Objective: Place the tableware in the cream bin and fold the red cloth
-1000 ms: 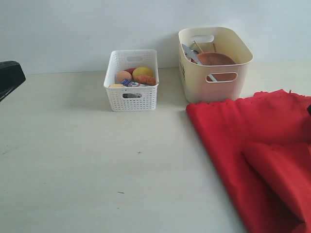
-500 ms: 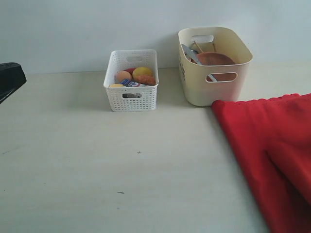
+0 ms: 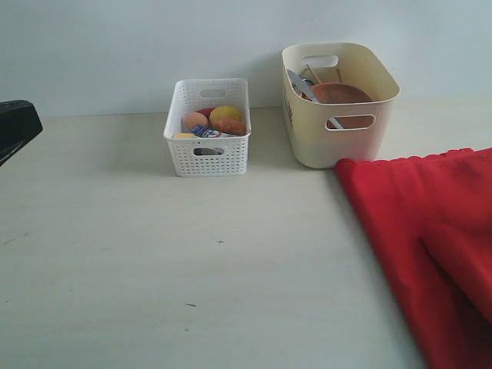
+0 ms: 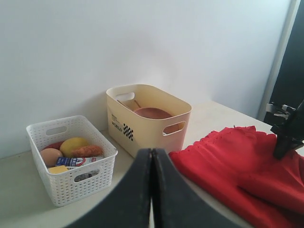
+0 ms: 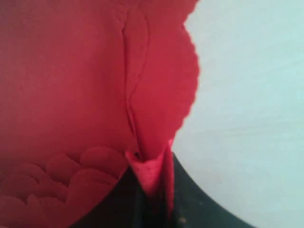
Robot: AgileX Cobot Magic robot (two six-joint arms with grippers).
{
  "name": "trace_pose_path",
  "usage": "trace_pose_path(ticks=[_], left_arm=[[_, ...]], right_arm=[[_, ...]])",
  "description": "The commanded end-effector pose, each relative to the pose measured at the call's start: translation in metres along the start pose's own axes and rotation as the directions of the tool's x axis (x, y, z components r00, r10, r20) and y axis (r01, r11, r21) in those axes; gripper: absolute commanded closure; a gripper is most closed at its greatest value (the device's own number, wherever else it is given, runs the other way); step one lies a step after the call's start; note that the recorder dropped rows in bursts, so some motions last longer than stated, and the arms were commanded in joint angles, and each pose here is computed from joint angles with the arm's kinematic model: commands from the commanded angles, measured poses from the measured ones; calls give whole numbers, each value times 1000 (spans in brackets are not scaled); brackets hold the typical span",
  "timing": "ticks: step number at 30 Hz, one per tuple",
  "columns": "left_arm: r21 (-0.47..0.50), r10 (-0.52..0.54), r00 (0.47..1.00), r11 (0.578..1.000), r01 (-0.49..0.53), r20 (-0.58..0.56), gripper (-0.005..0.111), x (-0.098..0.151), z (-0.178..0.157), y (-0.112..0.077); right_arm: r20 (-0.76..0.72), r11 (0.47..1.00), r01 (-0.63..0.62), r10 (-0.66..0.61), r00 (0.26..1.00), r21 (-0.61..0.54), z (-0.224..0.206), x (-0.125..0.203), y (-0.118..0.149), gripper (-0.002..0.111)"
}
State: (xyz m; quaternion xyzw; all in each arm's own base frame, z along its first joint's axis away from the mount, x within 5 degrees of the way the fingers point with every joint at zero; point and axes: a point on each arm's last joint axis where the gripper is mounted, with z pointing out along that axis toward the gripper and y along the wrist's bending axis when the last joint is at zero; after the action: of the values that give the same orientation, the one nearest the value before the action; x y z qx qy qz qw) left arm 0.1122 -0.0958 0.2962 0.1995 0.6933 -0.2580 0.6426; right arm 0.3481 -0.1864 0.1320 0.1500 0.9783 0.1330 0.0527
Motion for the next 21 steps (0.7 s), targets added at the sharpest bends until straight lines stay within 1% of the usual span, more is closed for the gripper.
trace_pose_path(ticks=[1,21], left_arm=[[-4,-14,1000,1000,14,4,106,0,-1,1],[-4,-14,1000,1000,14,4,106,0,-1,1]], right_arm=[[31,1000,-7,7,999,-2,-5,-1,1,108],[36,1000,-5,5,999,-6,-5,-1,1,108]])
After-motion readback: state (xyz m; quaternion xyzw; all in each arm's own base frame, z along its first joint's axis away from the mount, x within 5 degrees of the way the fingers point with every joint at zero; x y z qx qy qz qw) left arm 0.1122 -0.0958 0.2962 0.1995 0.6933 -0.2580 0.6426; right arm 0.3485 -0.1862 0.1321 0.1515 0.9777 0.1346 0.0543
